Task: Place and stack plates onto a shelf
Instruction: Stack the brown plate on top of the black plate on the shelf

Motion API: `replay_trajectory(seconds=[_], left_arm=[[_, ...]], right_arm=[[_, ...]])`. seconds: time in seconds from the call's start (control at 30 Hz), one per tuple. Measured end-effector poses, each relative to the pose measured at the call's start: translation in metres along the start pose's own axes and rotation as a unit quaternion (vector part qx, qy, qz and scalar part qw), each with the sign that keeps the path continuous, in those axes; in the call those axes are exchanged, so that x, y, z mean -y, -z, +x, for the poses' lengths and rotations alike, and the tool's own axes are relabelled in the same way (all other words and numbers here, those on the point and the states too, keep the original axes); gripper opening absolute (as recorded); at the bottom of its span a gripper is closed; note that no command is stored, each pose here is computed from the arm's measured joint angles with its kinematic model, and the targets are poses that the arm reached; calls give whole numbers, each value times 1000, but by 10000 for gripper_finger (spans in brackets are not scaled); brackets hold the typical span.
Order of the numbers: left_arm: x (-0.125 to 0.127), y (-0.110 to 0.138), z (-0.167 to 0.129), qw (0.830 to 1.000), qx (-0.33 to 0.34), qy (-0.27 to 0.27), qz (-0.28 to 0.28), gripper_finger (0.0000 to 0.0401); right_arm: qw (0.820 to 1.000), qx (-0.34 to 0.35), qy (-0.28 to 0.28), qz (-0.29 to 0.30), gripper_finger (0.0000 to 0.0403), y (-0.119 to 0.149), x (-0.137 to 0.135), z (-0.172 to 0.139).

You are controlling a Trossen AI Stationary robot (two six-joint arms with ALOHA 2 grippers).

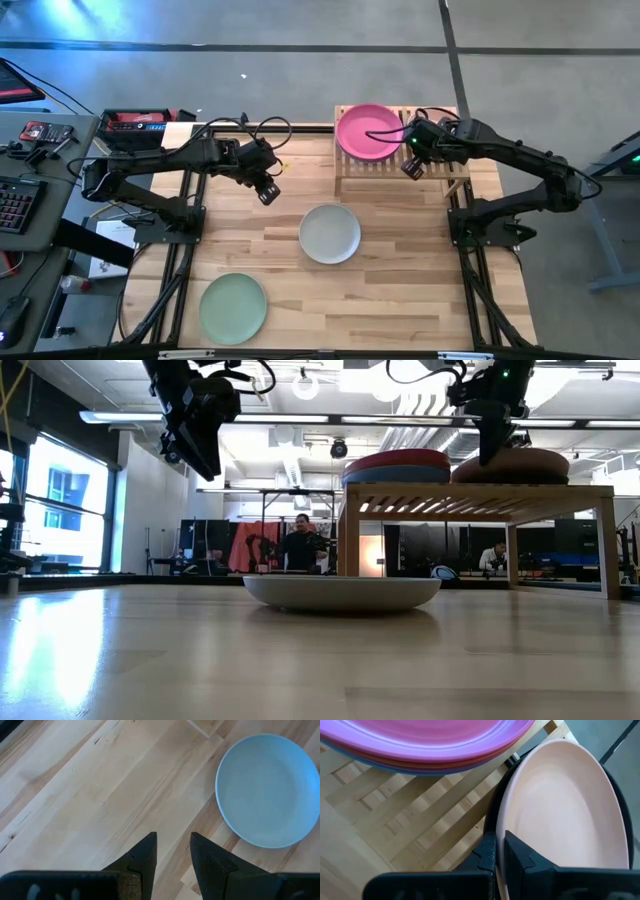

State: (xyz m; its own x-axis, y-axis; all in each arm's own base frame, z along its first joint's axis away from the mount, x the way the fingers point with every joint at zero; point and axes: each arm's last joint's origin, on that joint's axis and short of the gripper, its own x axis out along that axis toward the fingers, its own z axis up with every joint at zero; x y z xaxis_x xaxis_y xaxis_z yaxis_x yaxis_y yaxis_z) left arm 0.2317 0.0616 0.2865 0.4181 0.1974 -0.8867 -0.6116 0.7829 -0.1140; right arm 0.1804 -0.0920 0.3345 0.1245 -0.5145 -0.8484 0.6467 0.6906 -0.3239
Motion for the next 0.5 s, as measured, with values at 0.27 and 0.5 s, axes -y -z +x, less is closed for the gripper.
replay_trajectory(seconds=[0.27, 0.5], left_arm=[[0, 0, 0, 1000, 0, 0, -12, 106], [1, 0, 0, 1000, -6, 13, -12, 106]], right_arm=[[1000, -14, -9, 9, 21, 2, 0, 0], [999, -11, 31, 10, 94, 2, 5, 1]])
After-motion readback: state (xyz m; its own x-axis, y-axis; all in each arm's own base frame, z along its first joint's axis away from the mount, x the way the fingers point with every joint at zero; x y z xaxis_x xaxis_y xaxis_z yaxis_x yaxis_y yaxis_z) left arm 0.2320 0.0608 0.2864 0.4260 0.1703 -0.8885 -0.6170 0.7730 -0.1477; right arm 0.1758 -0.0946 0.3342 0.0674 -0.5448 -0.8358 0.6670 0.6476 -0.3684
